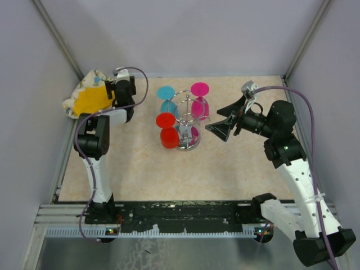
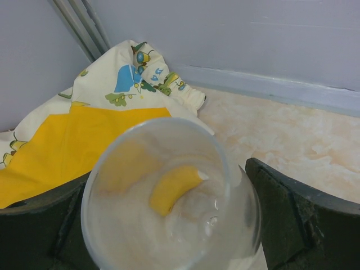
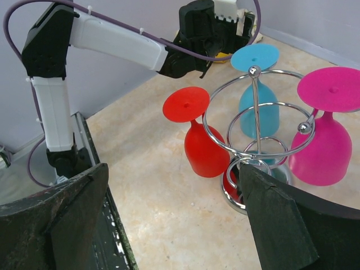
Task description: Take the wine glass off the wine glass rack
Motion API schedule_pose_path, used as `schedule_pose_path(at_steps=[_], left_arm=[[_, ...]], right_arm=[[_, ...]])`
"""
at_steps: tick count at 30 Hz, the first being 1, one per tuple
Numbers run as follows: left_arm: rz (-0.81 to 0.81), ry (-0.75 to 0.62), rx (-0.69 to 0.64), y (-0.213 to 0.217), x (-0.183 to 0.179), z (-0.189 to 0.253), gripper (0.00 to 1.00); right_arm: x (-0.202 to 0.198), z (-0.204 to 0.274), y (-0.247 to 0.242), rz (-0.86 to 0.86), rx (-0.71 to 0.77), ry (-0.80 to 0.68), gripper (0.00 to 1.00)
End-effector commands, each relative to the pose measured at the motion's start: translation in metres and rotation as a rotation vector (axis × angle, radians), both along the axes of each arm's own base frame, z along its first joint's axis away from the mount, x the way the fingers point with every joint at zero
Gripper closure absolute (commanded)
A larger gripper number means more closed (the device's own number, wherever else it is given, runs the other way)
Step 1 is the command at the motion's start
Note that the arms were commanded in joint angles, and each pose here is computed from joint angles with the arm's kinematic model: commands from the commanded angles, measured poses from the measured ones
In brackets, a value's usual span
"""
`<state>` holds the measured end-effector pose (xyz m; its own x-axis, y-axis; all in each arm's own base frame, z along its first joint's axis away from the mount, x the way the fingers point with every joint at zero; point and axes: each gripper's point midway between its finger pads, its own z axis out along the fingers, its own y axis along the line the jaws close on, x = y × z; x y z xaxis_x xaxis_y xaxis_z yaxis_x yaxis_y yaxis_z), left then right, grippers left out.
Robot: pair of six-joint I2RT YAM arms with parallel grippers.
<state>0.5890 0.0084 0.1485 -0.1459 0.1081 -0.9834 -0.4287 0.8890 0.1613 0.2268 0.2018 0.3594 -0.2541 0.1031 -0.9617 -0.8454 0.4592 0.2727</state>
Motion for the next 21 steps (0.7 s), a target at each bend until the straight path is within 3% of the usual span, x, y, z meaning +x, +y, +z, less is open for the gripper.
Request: schedule_pose_path(at_steps=[1,21], left_arm=[[0.010,-0.043,-0.018,0.001,0.006,0.011,0.04],[-0.066,-0.077,-0.082,-0.024,0.008,0.031,0.00]], right_arm=[[-0.001,0.014,0.001,0.003,0.007,-0.059,0.01],[0.001,0.011,0.002,0.008,0.007,-0.067,0.02]])
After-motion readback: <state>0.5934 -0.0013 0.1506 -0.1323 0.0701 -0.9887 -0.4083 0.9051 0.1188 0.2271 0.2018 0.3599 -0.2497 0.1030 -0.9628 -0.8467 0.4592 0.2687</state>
